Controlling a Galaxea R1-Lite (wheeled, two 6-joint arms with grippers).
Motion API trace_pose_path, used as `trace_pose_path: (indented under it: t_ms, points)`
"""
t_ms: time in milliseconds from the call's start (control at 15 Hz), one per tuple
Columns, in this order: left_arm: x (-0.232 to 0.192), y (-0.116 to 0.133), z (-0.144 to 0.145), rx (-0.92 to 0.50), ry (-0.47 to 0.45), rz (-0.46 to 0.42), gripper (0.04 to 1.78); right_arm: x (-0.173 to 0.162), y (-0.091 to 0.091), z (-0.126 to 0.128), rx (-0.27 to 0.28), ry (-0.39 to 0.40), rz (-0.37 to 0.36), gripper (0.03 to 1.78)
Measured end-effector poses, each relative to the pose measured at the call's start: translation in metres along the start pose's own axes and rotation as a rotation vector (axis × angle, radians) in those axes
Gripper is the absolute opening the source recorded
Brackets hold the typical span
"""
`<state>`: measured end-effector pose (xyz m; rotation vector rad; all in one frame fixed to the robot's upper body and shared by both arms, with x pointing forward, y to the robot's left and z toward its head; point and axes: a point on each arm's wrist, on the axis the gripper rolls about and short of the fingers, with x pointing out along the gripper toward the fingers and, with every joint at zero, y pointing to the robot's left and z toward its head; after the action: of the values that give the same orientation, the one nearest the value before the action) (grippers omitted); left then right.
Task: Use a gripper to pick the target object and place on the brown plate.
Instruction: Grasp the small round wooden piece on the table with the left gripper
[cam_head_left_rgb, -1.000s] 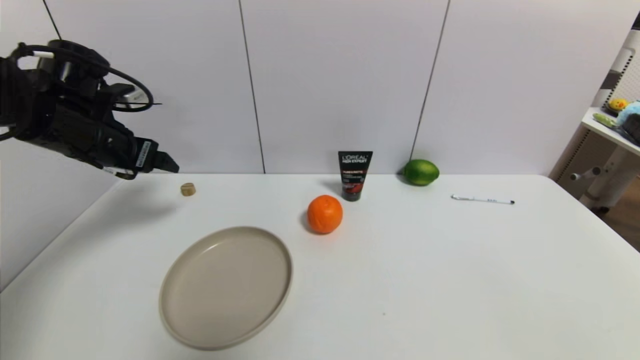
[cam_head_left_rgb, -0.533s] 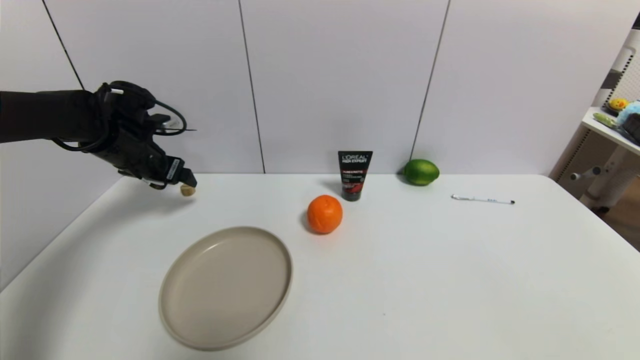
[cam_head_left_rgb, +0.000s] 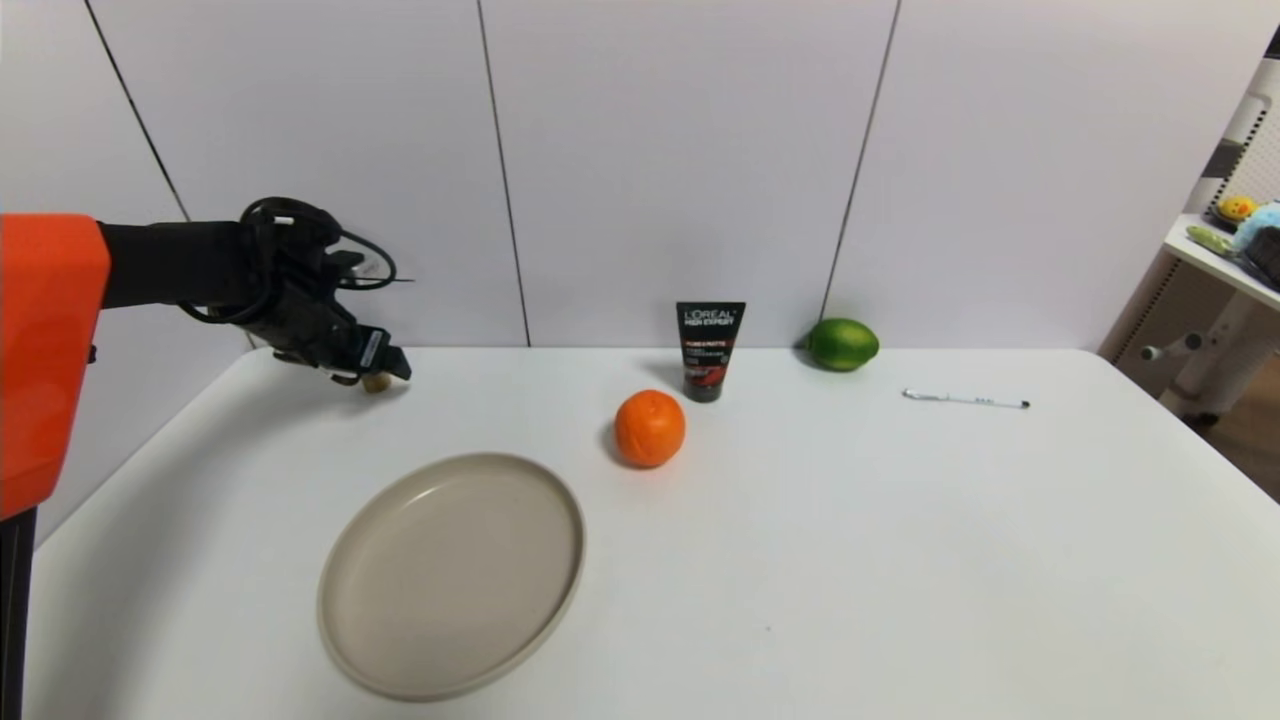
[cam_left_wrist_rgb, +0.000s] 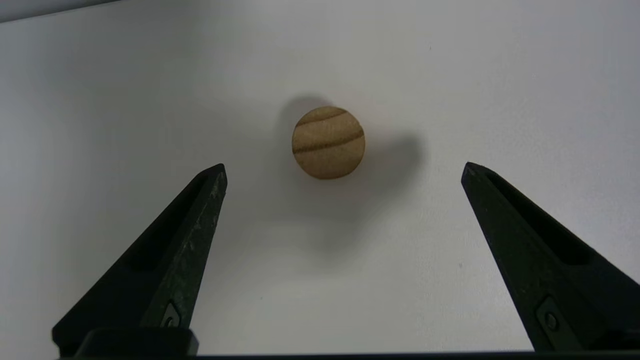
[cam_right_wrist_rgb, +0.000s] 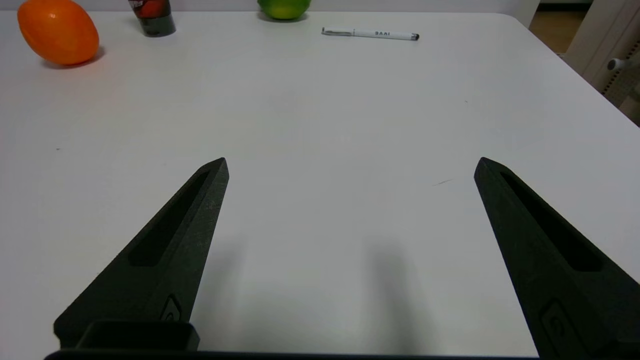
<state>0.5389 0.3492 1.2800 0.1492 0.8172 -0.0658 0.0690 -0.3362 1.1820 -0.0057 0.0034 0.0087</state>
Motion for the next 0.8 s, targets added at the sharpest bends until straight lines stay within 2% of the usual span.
trace_pose_path:
  t_ms: [800]
  points:
    - [0.019, 0.007, -0.002, -0.025, 0.000, 0.006, 1.69, 0.000, 0.000, 0.000, 0.000, 0.000, 0.000, 1.70]
